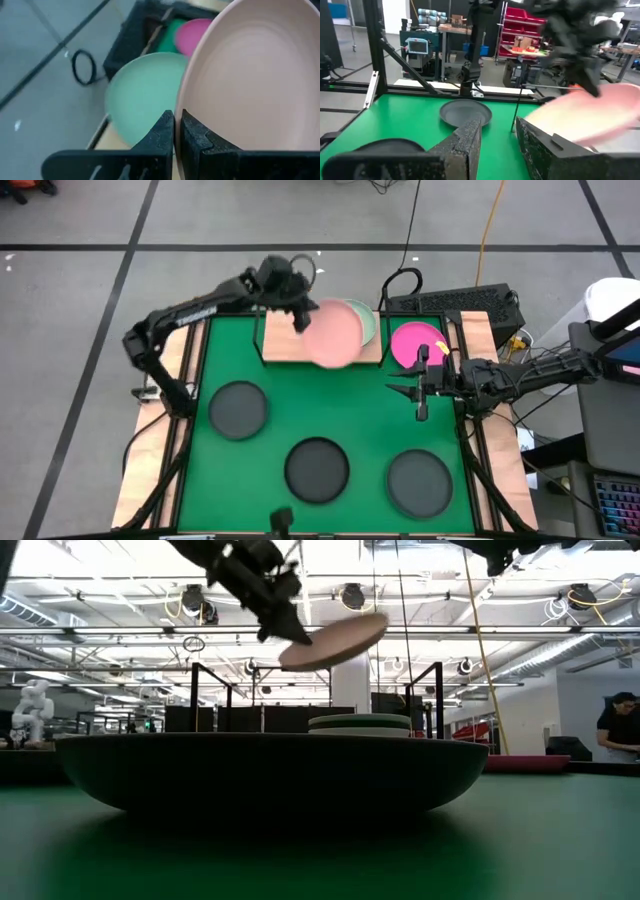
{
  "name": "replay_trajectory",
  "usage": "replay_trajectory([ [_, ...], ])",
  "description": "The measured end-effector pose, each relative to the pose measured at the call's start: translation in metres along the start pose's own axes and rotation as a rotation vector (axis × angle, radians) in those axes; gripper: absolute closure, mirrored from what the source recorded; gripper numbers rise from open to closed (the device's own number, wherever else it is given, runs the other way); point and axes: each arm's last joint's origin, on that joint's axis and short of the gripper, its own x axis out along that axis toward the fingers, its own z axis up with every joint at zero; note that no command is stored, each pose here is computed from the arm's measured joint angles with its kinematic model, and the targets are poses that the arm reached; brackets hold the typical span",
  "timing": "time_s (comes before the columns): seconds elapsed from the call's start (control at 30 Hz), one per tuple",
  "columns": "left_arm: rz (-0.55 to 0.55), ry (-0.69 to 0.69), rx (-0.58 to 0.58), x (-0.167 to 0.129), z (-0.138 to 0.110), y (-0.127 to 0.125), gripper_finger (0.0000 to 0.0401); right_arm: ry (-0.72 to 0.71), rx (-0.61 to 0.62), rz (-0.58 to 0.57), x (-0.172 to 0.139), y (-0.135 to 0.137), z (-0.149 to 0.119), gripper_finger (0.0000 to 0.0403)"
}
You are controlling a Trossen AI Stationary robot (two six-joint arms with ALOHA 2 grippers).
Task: Place and stack plates onto a shelf
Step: Stack the light pink plate on top of the light green plate
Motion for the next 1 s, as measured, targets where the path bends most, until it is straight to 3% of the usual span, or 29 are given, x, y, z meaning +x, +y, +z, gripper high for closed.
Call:
replay_trajectory([
  [0.17, 0.004, -0.01, -0.104, 0.022, 0.01, 0.041, 0.0391, 0.001, 0.003, 0.007, 0.0, 0.001, 0.0, 0.0298],
  [0.33, -0.009, 0.011, -0.172, 0.049, 0.006, 0.063, 0.0382, 0.001, 0.004, 0.01, 0.0, 0.002, 0.0, 0.0298],
  [0.53, -0.014, 0.042, -0.189, 0.071, -0.002, 0.071, 0.0367, 0.001, 0.019, 0.009, 0.0, 0.002, 0.0, 0.0298],
  [0.73, 0.013, 0.035, -0.171, 0.072, -0.002, 0.075, 0.036, 0.001, 0.018, 0.009, 0.0, 0.002, 0.0, 0.0298],
  [1.0, 0.019, 0.034, -0.173, 0.072, -0.002, 0.075, 0.0301, 0.001, 0.016, 0.009, 0.0, 0.002, 0.0, 0.0298],
])
